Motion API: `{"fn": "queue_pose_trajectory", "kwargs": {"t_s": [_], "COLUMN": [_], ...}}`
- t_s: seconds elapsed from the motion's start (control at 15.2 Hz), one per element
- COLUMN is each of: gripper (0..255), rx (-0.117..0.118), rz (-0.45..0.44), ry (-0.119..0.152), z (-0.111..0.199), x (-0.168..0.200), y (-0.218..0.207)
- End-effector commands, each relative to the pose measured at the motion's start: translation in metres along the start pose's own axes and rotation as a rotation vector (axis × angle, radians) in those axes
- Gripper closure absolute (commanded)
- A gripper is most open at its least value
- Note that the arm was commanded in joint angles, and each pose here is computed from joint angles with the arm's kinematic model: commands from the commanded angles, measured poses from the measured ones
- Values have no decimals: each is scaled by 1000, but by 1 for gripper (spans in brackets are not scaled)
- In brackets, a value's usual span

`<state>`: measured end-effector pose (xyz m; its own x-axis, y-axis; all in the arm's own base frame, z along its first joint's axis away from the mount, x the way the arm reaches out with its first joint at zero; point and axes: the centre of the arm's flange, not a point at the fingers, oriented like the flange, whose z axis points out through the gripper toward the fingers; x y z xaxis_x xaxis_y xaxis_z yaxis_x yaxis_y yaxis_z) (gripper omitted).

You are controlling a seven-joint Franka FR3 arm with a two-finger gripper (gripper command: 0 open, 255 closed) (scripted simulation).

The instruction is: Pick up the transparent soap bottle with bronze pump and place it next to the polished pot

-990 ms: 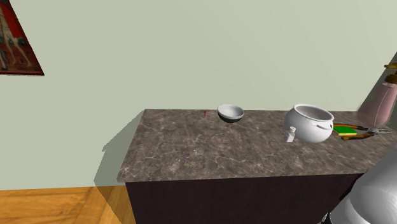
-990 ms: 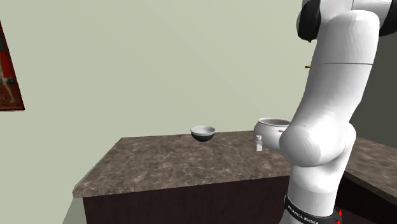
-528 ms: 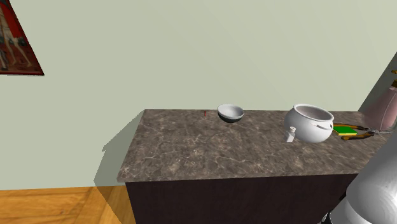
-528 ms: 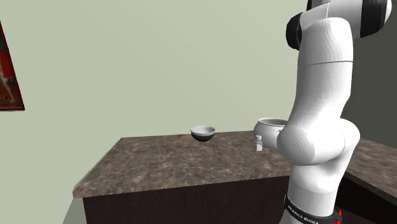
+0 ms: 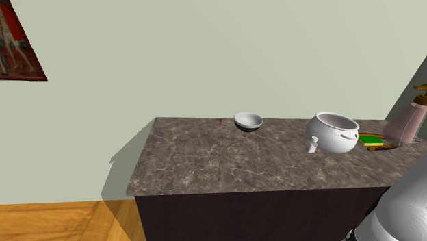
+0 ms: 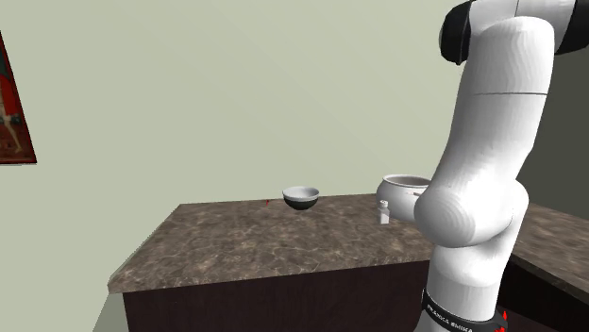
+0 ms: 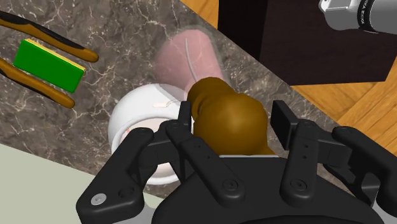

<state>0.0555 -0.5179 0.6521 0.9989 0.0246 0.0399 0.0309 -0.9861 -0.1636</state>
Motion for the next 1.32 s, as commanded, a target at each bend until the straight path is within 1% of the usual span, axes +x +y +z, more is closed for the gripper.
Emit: {"fn": "queue_pose_trajectory", "kwargs": {"t_s": [0.0,1.25], "gripper": [255,255], "rx": [-1,-1], "rz": [-1,-1], "ry": [-1,-1], "z": [11,110], "x": [0,-4], "y": [0,16]}}
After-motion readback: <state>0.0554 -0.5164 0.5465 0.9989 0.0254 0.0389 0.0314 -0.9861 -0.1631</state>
